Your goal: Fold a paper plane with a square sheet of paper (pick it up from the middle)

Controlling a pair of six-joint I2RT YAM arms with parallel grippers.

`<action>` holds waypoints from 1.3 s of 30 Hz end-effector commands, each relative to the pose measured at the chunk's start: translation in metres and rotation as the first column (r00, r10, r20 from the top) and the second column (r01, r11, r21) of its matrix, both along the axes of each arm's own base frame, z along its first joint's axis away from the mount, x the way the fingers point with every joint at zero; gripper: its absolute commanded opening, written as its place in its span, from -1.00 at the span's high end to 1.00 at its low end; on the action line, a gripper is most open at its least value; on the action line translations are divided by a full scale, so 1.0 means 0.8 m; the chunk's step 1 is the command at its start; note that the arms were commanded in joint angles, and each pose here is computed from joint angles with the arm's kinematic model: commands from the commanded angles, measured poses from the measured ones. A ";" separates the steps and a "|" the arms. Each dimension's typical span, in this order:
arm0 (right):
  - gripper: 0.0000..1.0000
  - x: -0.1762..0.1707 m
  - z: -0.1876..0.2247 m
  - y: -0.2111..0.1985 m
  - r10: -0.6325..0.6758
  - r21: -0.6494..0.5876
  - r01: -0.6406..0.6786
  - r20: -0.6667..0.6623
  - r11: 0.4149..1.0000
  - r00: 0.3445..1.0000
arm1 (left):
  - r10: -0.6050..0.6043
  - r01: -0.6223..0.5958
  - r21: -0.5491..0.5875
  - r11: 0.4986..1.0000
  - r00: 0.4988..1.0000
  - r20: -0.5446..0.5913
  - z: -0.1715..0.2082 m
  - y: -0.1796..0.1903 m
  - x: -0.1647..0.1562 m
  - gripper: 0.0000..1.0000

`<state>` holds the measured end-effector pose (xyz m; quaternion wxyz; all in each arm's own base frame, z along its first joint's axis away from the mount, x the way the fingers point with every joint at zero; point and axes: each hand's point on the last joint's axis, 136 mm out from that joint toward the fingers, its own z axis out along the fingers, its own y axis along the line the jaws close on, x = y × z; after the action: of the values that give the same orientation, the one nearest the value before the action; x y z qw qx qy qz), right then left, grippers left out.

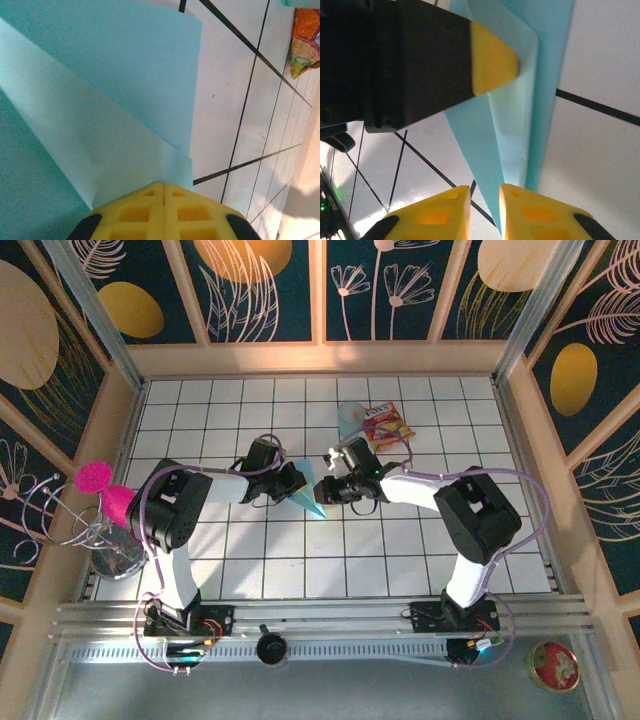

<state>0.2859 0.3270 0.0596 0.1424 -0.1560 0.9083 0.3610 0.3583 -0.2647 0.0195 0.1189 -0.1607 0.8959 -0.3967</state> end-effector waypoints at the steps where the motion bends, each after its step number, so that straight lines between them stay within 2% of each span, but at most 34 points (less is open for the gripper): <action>1: 0.62 -0.007 -0.003 0.013 0.032 0.024 -0.031 -0.016 0.999 0.999 | -0.026 0.026 -0.010 1.000 1.000 0.006 -0.001 -0.005 -0.003 0.87; 7: 0.67 -0.011 -0.014 0.024 0.061 0.038 -0.060 -0.047 0.997 0.997 | -0.037 0.037 -0.025 0.999 0.999 0.011 0.002 -0.008 -0.004 0.81; 26: 0.69 -0.021 -0.055 0.014 0.051 -0.028 -0.055 -0.124 0.998 0.991 | -0.035 0.035 -0.003 0.999 0.999 -0.010 -0.011 -0.005 -0.006 0.82; 33: 0.69 -0.025 -0.065 0.006 0.042 -0.070 -0.053 -0.148 0.996 0.988 | -0.021 0.022 0.037 0.999 0.999 -0.034 -0.023 0.003 -0.008 0.82; 39: 0.71 -0.046 -0.071 -0.010 0.053 -0.102 -0.074 -0.190 0.992 0.980 | 0.007 0.000 0.097 0.995 0.997 -0.073 -0.041 0.016 -0.015 0.83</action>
<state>0.2710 0.3351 0.0197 0.0819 -0.1624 0.9156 0.3586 0.3571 -0.2657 0.0147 0.1149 -0.1570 0.8972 -0.3965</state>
